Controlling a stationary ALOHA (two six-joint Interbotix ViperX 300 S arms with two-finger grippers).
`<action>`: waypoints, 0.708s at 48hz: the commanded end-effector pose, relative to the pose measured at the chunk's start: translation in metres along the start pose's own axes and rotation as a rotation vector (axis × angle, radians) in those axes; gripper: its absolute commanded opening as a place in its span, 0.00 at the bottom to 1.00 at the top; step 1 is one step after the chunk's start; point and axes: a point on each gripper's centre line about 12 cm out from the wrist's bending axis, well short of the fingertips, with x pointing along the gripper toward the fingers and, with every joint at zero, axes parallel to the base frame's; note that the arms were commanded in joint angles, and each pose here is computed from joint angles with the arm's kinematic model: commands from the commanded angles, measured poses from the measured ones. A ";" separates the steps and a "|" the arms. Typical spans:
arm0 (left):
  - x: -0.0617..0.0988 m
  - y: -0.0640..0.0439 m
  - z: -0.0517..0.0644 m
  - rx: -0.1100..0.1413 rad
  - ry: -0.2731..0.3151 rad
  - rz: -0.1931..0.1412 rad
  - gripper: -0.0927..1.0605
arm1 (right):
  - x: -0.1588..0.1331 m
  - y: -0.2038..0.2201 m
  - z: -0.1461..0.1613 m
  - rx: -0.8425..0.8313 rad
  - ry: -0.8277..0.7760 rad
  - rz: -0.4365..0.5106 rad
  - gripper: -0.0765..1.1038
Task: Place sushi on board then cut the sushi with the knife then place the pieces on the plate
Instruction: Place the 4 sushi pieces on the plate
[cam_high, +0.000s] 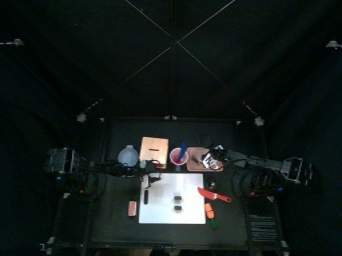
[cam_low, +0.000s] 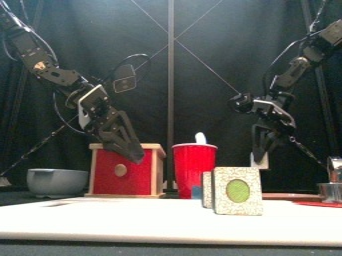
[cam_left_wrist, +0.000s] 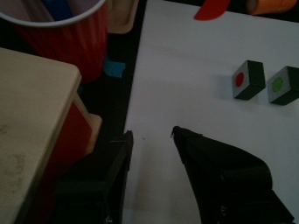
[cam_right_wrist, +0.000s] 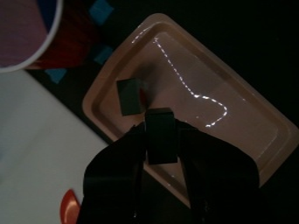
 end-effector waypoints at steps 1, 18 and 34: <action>0.001 0.000 0.009 0.000 -0.026 -0.001 0.77 | 0.006 -0.001 0.003 0.010 -0.005 -0.001 0.54; 0.002 0.000 0.008 0.001 -0.020 0.001 0.77 | 0.037 -0.004 -0.008 0.013 0.097 -0.037 0.63; 0.002 0.000 0.007 -0.001 -0.020 0.001 0.77 | 0.026 0.001 0.008 0.003 0.055 -0.028 0.72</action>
